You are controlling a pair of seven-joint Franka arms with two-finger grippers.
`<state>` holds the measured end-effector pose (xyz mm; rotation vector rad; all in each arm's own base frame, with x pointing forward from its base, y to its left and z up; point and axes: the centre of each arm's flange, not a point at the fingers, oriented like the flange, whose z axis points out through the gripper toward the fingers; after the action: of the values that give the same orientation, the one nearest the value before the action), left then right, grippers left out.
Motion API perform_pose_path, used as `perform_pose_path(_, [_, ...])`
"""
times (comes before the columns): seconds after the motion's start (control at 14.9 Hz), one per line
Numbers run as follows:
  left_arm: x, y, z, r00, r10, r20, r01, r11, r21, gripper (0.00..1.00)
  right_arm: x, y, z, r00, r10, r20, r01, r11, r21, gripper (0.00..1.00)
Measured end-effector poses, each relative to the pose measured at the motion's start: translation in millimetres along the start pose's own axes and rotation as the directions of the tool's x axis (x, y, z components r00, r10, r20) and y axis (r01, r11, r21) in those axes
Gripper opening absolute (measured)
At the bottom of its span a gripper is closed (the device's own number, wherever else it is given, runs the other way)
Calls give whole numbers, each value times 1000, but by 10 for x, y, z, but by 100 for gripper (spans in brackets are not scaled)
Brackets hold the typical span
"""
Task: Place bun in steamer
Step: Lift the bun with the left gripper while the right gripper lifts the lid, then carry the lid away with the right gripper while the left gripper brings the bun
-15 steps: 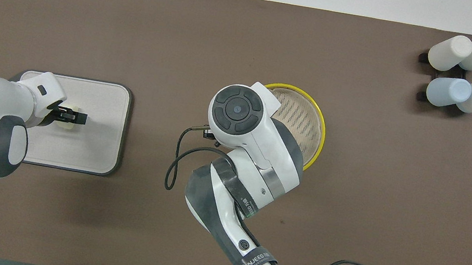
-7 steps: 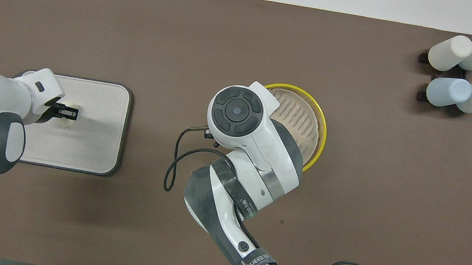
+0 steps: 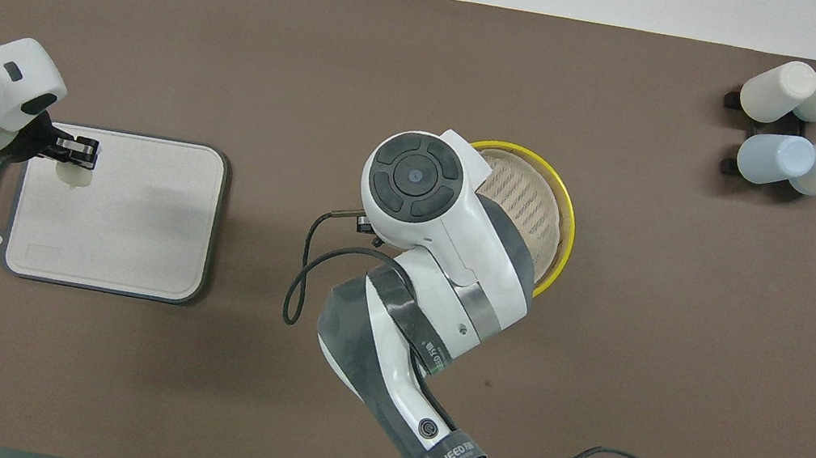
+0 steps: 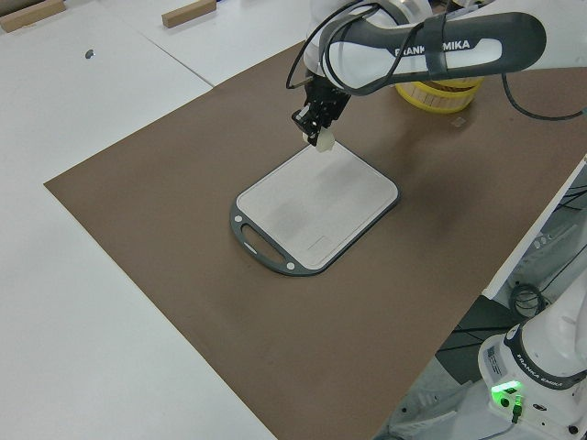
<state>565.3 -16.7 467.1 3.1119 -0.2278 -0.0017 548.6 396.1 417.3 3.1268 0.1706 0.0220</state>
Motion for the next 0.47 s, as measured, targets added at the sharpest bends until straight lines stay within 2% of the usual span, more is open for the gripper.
perform_pose_path(0.2, [-120, 72, -632, 999, -18, -36, 19, 1000, 7, 20, 122, 246, -383, 1000, 10, 12, -10, 1000, -10, 9])
perform_pose_path(0.47, [-226, 158, -835, 998, -44, -51, 44, 999, 10, 20, 439, 1061, -610, 1000, -16, 7, 16, 1000, -10, 9])
